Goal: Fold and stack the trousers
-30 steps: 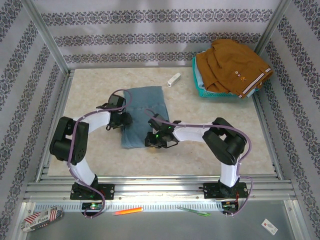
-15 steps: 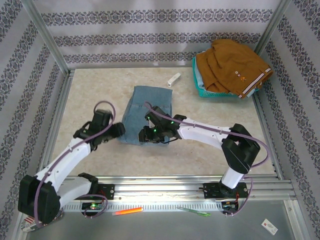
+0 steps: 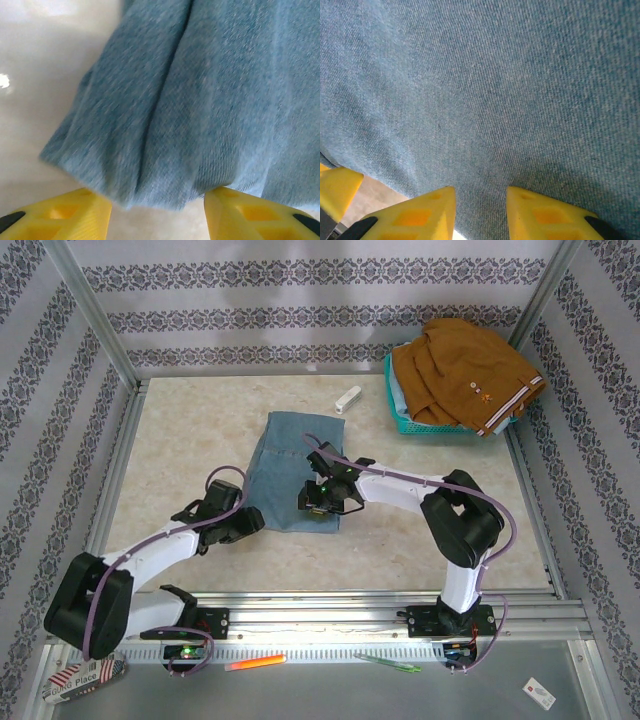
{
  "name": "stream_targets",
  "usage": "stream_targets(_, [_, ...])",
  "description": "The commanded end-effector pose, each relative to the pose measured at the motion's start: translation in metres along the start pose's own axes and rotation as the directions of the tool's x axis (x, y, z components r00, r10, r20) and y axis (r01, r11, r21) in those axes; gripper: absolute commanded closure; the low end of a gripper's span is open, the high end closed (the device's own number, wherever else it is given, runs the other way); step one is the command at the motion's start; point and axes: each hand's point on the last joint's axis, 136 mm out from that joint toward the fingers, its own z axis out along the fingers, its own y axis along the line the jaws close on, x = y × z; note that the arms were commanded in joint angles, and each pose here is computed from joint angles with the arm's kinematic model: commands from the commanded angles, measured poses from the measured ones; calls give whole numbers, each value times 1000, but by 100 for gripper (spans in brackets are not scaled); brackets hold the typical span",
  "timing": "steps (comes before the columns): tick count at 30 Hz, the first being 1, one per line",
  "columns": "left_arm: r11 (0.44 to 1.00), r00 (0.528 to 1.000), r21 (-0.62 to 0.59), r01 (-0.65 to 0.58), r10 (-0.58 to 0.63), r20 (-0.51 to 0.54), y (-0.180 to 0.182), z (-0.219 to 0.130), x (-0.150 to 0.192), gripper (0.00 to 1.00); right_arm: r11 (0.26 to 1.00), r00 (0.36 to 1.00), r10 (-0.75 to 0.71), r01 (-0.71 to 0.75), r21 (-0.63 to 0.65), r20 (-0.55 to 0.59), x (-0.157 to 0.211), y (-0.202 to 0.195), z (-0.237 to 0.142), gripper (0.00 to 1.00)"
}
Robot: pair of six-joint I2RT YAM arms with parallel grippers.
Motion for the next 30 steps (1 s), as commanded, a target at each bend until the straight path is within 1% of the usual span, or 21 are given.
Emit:
stream_targets(1, [999, 997, 38, -38, 36, 61, -15, 5, -17, 54, 999, 1000, -9, 9, 34, -9, 5, -12, 5, 68])
stream_targets(5, [998, 997, -26, -56, 57, 51, -3, 8, -15, 70, 998, 1000, 8, -7, 61, -16, 5, -25, 10, 70])
stream_targets(8, [996, 996, -43, -74, 76, 38, 2, 7, -10, 81, 995, 1000, 16, -14, 96, -17, 2, -36, 13, 73])
stream_targets(11, [993, 994, -41, -107, 108, 32, 3, 3, -7, 90, 993, 1000, 24, -22, 114, -19, -3, -44, 13, 77])
stream_targets(13, [990, 991, -57, -126, 129, 37, 7, 0, -7, 94, 992, 1000, 25, -23, 122, -15, -9, -48, 12, 79])
stream_targets(17, [983, 985, -73, -170, 173, 28, 8, -8, -6, 98, 992, 1000, 27, -26, 124, -11, -20, -54, 8, 82])
stream_targets(20, [978, 981, -85, -188, 192, 35, 9, -15, -7, 100, 991, 1000, 22, -20, 130, -8, -25, -58, 4, 85])
stream_targets(24, [976, 977, -63, -209, 211, 18, 4, -22, -4, 98, 986, 1000, 17, -14, 164, -21, -31, -69, 5, 89])
stream_targets(29, [973, 978, -101, -206, 208, 9, 16, -26, 2, 96, 982, 999, 21, -14, 186, -33, -40, -79, 6, 92])
stream_targets(30, [974, 980, -105, -199, 200, 7, 18, -27, 4, 93, 981, 999, 19, -11, 195, -39, -42, -81, 5, 93])
